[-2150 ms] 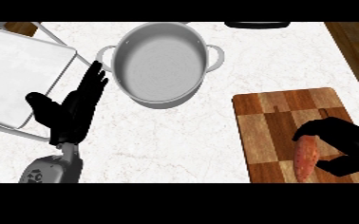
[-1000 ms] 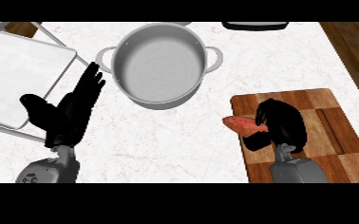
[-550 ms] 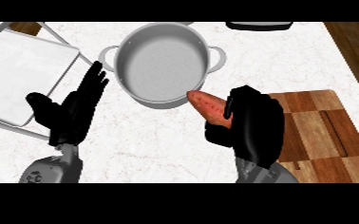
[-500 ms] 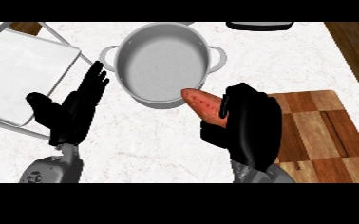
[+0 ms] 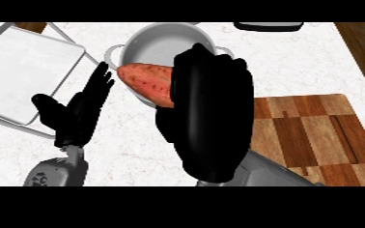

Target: Pick the sweet potato from the cutting board and place it in the pot

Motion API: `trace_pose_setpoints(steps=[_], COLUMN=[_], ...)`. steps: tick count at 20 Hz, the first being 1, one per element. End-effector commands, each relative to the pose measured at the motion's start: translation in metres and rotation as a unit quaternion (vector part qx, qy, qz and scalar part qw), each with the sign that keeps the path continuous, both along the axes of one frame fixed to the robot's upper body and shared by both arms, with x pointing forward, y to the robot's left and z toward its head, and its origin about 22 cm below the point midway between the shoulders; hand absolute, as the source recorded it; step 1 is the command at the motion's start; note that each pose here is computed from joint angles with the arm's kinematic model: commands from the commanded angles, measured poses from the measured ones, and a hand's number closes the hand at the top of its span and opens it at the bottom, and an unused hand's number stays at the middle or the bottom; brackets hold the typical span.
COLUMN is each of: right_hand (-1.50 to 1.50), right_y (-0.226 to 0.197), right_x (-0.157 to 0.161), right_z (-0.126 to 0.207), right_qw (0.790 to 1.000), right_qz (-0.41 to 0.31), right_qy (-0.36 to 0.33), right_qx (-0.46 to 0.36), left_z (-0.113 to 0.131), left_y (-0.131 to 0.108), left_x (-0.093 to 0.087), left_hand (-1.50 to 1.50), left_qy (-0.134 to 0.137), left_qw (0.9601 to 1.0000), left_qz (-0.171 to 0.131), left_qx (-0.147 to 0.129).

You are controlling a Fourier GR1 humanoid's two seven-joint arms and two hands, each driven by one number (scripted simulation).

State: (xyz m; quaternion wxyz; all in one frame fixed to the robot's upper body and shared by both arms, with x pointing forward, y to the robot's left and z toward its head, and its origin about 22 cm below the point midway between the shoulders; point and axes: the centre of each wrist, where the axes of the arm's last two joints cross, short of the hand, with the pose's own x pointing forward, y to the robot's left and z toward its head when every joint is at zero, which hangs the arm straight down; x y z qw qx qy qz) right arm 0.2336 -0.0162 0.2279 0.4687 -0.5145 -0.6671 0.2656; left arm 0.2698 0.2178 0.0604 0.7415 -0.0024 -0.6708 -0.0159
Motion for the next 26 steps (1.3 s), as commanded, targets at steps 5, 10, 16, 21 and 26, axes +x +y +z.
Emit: trace_pose_setpoints(steps=[5, 10, 16, 21, 26], right_hand=[1.50, 1.50, 1.50, 1.50, -1.50], right_y=[0.022, 0.025, 0.031, 0.023, 0.007], right_x=[0.052, 0.094, 0.123, 0.158, 0.165], right_z=[0.046, 0.044, 0.018, -0.003, -0.029], right_qw=[0.994, 0.989, 0.987, 0.981, 0.956], right_qz=[-0.081, -0.108, -0.105, -0.084, -0.111], right_qy=[0.052, 0.079, 0.106, 0.163, 0.203], right_qx=[0.059, 0.063, 0.064, 0.062, 0.182], left_z=[0.003, 0.004, -0.006, 0.002, 0.007], left_y=[-0.009, 0.005, -0.013, -0.006, -0.007], left_x=[0.001, -0.002, -0.001, 0.001, 0.007], left_hand=[0.00, 0.00, 0.00, 0.00, 0.00], left_qy=[-0.009, -0.004, -0.003, -0.008, -0.018], left_qw=[0.9998, 0.9999, 0.9999, 0.9997, 0.9995], left_qz=[-0.016, -0.013, -0.010, -0.023, -0.023], left_qx=[0.000, 0.008, -0.001, -0.006, 0.006])
